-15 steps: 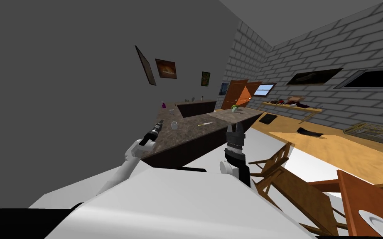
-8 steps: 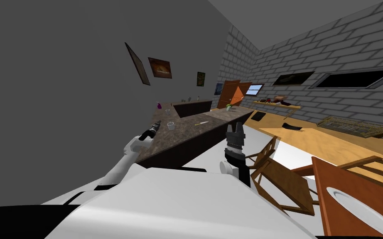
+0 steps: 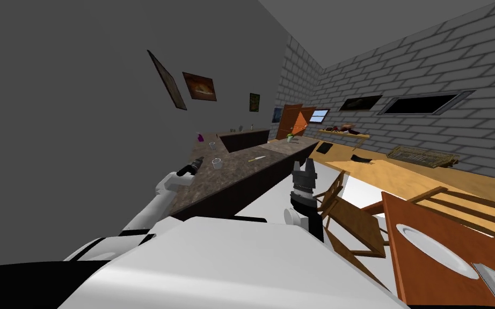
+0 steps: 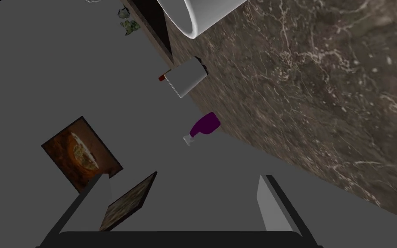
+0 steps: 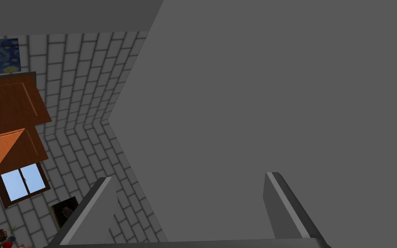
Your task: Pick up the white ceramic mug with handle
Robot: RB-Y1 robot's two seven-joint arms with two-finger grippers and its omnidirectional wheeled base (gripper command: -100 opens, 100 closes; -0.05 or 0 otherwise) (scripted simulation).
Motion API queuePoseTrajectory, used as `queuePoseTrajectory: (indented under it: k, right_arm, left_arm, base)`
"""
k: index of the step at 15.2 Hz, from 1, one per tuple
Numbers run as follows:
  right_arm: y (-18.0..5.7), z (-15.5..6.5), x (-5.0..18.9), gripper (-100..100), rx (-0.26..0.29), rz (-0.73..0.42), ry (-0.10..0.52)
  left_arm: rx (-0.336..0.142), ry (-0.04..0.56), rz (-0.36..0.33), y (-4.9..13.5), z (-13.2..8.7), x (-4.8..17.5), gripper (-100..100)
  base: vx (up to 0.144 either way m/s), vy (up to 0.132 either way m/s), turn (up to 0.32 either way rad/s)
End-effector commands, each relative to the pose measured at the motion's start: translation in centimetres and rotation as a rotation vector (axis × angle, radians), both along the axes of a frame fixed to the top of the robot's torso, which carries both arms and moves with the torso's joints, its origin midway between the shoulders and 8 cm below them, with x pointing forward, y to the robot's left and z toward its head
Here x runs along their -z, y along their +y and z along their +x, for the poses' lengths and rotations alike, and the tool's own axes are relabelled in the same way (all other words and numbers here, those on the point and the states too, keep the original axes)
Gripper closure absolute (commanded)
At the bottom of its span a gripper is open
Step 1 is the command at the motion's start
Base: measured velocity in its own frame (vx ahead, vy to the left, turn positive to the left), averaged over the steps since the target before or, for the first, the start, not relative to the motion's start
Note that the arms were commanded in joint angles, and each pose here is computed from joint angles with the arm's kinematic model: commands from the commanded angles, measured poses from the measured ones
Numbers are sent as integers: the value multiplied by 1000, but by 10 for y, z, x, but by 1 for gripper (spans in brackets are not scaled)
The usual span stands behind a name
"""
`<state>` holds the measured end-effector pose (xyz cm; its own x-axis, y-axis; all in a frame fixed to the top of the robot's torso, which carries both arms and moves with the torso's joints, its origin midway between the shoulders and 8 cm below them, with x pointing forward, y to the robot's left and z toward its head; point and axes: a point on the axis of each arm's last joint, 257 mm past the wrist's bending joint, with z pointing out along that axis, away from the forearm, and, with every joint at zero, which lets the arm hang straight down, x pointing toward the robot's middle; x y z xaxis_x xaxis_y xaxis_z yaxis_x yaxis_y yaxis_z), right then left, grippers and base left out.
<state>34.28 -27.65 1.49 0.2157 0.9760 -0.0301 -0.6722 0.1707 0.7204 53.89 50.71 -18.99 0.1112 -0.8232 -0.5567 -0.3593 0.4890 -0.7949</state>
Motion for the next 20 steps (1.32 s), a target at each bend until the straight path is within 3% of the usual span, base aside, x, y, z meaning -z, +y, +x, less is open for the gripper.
queuePoseTrajectory:
  k: [1, 2, 5, 6, 8, 9, 12, 13, 16, 17, 19, 20]
  right_arm:
    - [0, 0, 0, 0, 0, 0, 0]
    - [0, 0, 0, 0, 0, 0, 0]
    - [0, 0, 0, 0, 0, 0, 0]
    - [0, 0, 0, 0, 0, 0, 0]
    - [0, 0, 0, 0, 0, 0, 0]
    - [0, 0, 0, 0, 0, 0, 0]
    - [0, 0, 0, 0, 0, 0, 0]
    - [0, 0, 0, 0, 0, 0, 0]
    - [0, 0, 0, 0, 0, 0, 0]
    - [0, 0, 0, 0, 0, 0, 0]
    - [0, 0, 0, 0, 0, 0, 0]
    - [0, 0, 0, 0, 0, 0, 0]
  left_arm:
    - [-17, 27, -1, 6, 0, 4, -100]
    - [-52, 49, 9, 29, 3, -4, -100]
    - [-77, 92, 1, 35, -2, 9, -100]
    - [-116, 116, 4, 58, -1, 1, -100]
    - [-138, 154, -4, 64, -7, 12, -100]
    - [-171, 166, -4, 84, -5, 1, -100]
    - [-200, 215, -16, 91, -14, 15, -100]
    - [-235, 230, -24, 109, -15, 4, -100]
    - [-261, 273, -36, 116, -24, 16, -100]
    - [-296, 291, -51, 132, -26, 6, -100]
    - [-320, 330, -63, 137, -35, 18, -100]
    - [-343, 330, -79, 149, -34, 3, -100]
  base:
    - [-6, -2, -19]
    - [-9, -13, -179]
    - [-6, -5, -99]
    - [-6, -9, -161]
    - [-8, -6, -157]
    - [-9, -11, -191]
    - [-5, -4, -91]
    - [-3, -13, -231]
    - [-3, -4, -79]
    - [-2, -12, -154]
    - [-2, -6, -160]
    - [-2, -10, -209]
